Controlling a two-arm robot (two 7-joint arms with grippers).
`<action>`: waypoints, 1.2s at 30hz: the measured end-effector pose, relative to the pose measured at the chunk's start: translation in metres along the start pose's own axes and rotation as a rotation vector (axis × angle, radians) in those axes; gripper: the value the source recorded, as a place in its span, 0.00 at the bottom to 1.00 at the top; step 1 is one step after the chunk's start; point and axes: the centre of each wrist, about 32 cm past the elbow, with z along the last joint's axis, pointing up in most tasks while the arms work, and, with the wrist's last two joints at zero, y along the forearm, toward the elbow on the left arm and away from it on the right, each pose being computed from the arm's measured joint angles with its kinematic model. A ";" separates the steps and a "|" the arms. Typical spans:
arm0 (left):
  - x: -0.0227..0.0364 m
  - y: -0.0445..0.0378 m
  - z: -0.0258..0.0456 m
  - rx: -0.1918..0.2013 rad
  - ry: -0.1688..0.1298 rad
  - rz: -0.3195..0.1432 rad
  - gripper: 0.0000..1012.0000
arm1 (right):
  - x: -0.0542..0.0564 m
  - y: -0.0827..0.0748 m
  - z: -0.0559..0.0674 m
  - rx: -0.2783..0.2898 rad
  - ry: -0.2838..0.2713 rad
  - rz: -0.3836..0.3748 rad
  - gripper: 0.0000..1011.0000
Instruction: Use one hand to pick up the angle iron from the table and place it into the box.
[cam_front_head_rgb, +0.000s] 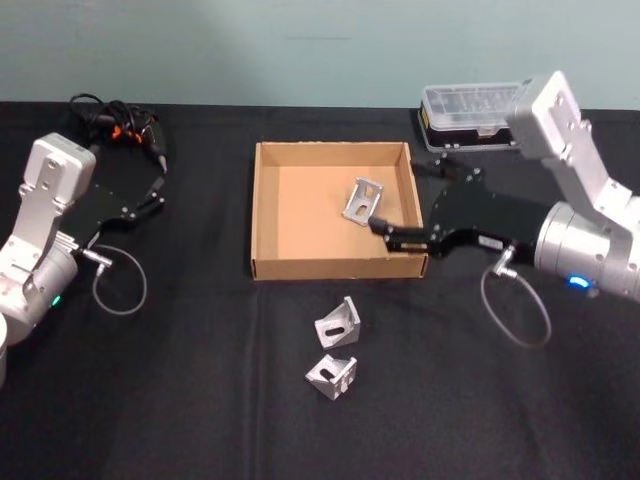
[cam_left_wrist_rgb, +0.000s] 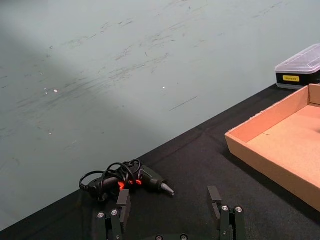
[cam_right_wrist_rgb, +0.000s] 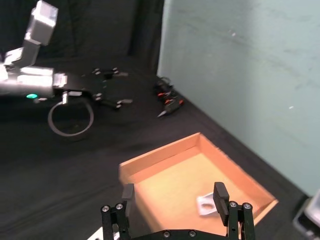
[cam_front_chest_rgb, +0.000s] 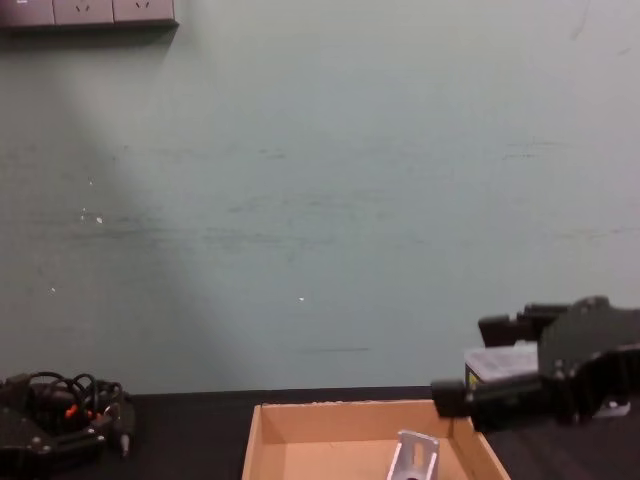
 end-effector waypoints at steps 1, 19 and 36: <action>0.0000 0.0000 0.0000 0.000 0.000 0.000 0.99 | 0.000 0.000 0.000 0.000 0.000 0.000 0.99; 0.0000 0.0000 0.0000 0.000 0.000 0.000 0.99 | -0.023 0.007 -0.024 -0.110 0.085 0.108 0.99; 0.0000 0.0000 0.0000 0.000 0.000 0.000 0.99 | -0.033 0.016 -0.034 -0.173 0.129 0.146 0.99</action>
